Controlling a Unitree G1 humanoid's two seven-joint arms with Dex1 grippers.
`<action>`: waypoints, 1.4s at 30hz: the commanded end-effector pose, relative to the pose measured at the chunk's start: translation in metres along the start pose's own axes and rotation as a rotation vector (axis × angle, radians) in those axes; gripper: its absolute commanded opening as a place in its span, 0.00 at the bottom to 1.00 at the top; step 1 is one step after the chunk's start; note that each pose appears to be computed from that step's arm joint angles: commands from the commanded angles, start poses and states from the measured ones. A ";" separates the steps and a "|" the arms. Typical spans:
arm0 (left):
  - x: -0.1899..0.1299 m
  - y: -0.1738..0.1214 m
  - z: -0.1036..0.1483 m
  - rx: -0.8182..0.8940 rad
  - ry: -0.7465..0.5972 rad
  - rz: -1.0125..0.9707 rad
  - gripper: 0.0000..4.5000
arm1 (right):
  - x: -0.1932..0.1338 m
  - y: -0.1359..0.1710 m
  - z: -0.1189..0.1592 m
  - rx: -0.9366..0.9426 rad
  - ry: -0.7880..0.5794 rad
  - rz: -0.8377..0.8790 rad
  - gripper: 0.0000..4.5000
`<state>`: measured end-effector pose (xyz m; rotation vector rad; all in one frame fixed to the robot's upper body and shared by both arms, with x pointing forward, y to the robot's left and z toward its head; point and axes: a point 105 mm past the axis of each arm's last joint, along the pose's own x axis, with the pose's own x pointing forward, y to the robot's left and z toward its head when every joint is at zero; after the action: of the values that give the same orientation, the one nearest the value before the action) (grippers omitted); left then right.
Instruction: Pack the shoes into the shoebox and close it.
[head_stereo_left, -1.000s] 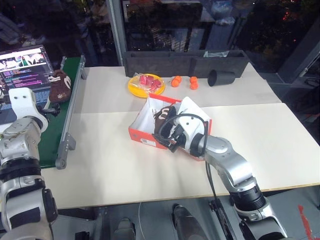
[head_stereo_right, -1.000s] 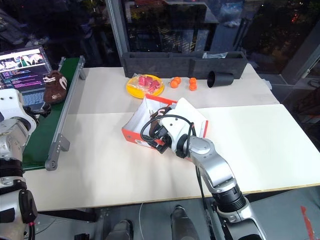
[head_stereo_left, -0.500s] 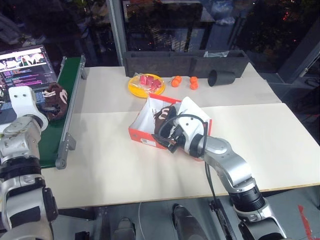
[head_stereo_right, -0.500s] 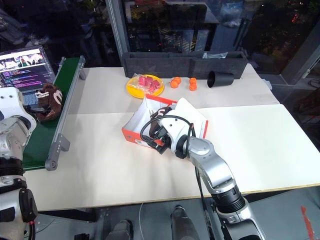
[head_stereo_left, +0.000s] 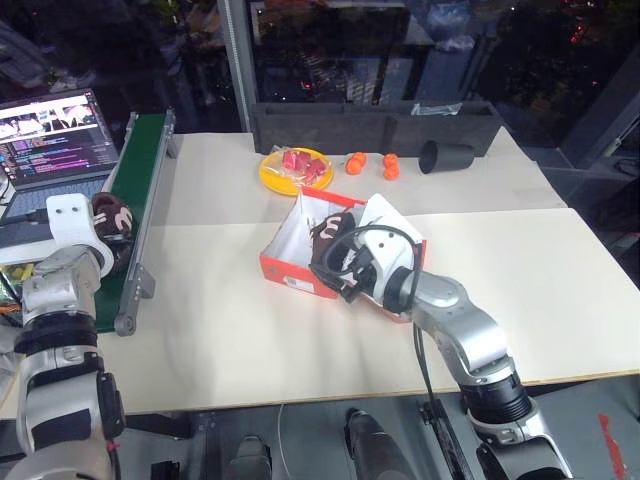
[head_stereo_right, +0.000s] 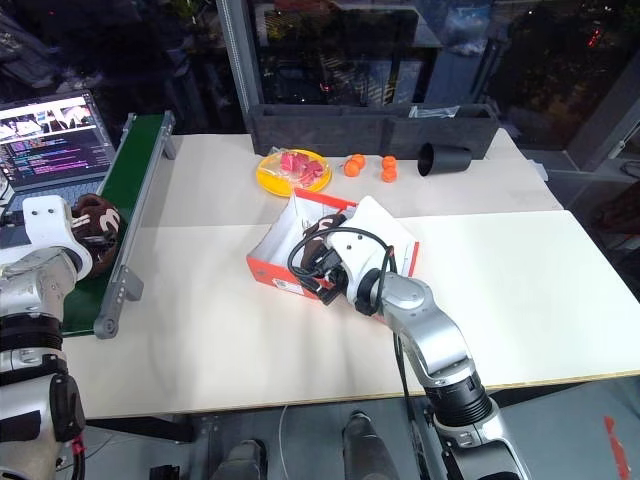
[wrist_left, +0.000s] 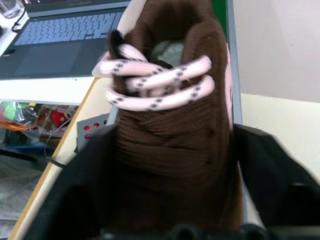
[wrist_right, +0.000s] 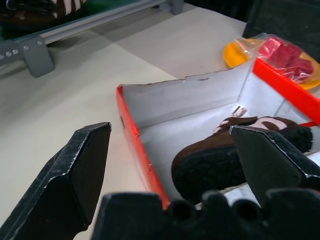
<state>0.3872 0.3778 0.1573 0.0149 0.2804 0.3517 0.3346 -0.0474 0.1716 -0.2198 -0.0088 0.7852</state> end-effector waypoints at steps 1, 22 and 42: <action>-0.002 -0.009 0.019 -0.024 -0.046 -0.028 0.44 | -0.006 -0.007 0.022 -0.017 -0.071 -0.022 1.00; -0.039 -0.064 0.101 0.140 -0.457 -0.284 0.31 | -0.007 -0.014 0.023 0.016 -0.077 -0.035 1.00; -0.128 -0.196 0.053 1.687 -0.751 -1.234 0.31 | -0.025 -0.062 0.104 0.241 0.040 0.248 1.00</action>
<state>0.3548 0.1585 0.2132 1.3669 -0.1349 -1.1787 0.3602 -0.0941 0.2757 -0.0594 0.1152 0.9066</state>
